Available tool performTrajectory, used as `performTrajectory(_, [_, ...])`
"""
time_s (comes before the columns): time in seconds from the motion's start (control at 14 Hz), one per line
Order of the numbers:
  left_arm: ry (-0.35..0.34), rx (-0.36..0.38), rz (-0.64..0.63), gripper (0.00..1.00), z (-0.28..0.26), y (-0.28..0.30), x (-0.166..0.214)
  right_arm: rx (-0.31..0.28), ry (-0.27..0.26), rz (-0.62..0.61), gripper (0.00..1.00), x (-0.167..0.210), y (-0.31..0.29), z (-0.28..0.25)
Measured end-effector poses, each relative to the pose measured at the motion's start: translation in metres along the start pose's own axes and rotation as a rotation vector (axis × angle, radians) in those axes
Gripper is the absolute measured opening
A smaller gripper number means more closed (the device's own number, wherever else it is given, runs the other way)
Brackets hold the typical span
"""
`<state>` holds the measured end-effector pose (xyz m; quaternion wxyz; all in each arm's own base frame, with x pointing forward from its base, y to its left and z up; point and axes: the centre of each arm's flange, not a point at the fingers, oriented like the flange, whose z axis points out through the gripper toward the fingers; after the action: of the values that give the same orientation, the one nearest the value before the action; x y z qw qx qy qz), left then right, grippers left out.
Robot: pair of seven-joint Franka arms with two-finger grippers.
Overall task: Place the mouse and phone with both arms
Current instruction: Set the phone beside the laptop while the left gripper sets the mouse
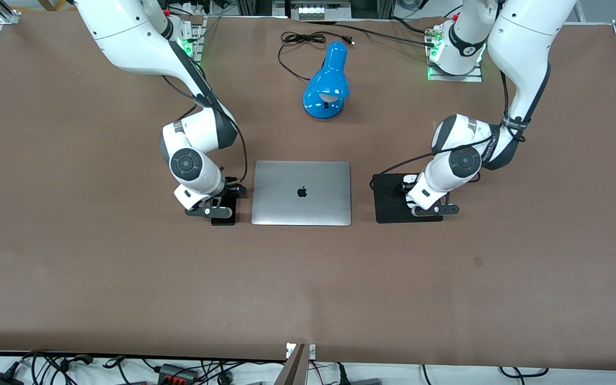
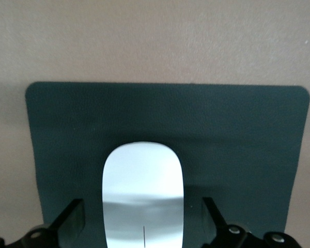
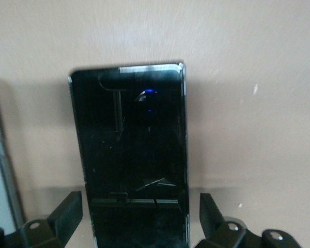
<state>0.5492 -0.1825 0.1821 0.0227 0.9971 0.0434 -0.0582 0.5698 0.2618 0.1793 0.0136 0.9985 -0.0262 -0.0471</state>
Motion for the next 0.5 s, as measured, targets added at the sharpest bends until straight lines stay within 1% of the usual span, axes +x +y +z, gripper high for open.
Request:
performTrajectory(0.14, [0.011, 0.0, -0.013, 1.0, -0.019, 0.0, 0.006, 0.002, 0.006, 0.04, 1.0, 0.024, 0.015, -0.041])
performTrajectory(0.21, [-0.003, 0.011, -0.02, 1.0, -0.036, -0.002, 0.011, 0.004, 0.004, 0.071, 1.0, 0.039, 0.03, -0.075])
performTrajectory(0.29, [-0.032, 0.028, -0.028, 1.0, -0.06, -0.004, 0.017, 0.005, -0.004, 0.11, 1.0, 0.053, 0.053, -0.114])
performTrajectory(0.43, [-0.082, 0.059, -0.05, 1.0, -0.128, -0.009, 0.036, 0.008, -0.024, 0.188, 1.0, 0.071, 0.11, -0.193])
performTrajectory(0.5, [-0.091, 0.063, -0.065, 1.0, -0.164, -0.014, 0.045, 0.011, -0.03, 0.205, 1.0, 0.075, 0.136, -0.224])
